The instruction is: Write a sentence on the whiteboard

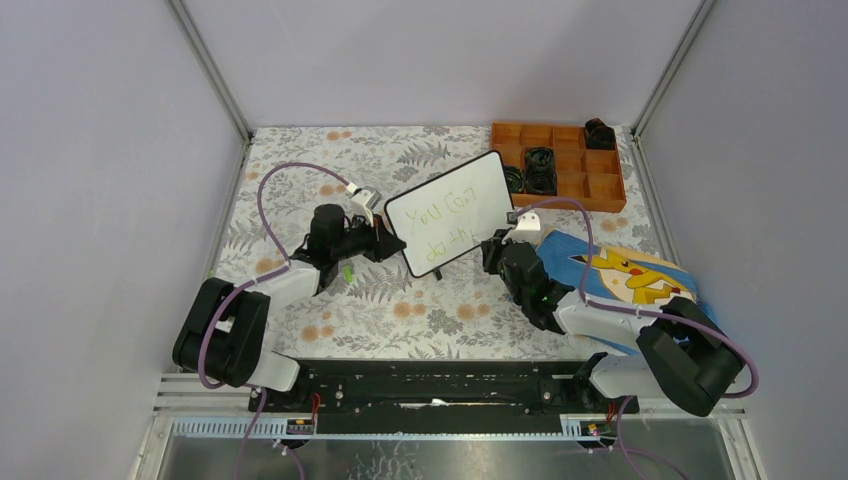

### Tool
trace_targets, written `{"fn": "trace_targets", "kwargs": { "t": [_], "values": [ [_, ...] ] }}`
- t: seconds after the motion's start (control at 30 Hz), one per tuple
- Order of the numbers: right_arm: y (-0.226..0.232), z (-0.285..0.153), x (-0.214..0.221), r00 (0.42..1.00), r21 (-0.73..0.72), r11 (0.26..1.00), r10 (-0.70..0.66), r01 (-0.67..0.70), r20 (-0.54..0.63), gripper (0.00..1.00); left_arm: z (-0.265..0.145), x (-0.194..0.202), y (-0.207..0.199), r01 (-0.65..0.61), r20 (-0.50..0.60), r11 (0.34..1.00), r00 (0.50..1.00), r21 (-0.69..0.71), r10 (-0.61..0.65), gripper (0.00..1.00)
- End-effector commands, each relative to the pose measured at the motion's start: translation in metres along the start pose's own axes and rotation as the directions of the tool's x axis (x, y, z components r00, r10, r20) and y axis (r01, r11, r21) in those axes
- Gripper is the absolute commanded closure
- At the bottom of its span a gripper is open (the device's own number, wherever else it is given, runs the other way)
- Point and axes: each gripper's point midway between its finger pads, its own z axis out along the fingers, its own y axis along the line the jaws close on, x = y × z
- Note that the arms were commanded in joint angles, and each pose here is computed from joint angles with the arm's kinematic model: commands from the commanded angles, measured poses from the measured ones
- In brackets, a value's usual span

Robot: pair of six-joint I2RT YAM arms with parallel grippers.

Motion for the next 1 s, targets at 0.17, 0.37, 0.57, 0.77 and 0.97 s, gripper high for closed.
{"fn": "trace_targets", "kwargs": {
  "t": [0.17,0.37,0.57,0.77,0.97],
  "values": [
    [0.005,-0.008,-0.045,0.992,-0.003,0.998,0.061,-0.061,0.113,1.0,-0.004,0.046,0.026,0.0,-0.145,0.993,0.989,-0.117,-0.017,1.0],
    [0.004,-0.008,-0.062,0.986,0.014,0.998,0.063,-0.066,0.156,1.0,-0.004,0.047,0.026,0.001,-0.146,0.993,0.989,-0.117,-0.018,1.0],
    [0.002,-0.002,-0.065,0.984,0.025,0.996,0.082,-0.087,0.159,1.0,-0.004,0.046,0.026,0.001,-0.146,0.993,0.989,-0.117,-0.018,1.0],
    [0.0,0.005,-0.067,0.984,0.031,0.995,0.086,-0.092,0.154,1.0,-0.004,0.047,0.026,0.001,-0.146,0.993,0.989,-0.118,-0.018,1.0],
    [0.0,0.008,-0.065,0.985,0.029,0.995,0.091,-0.096,0.148,1.0,-0.004,0.047,0.027,0.001,-0.147,0.993,0.989,-0.118,-0.019,1.0]
  ]
}}
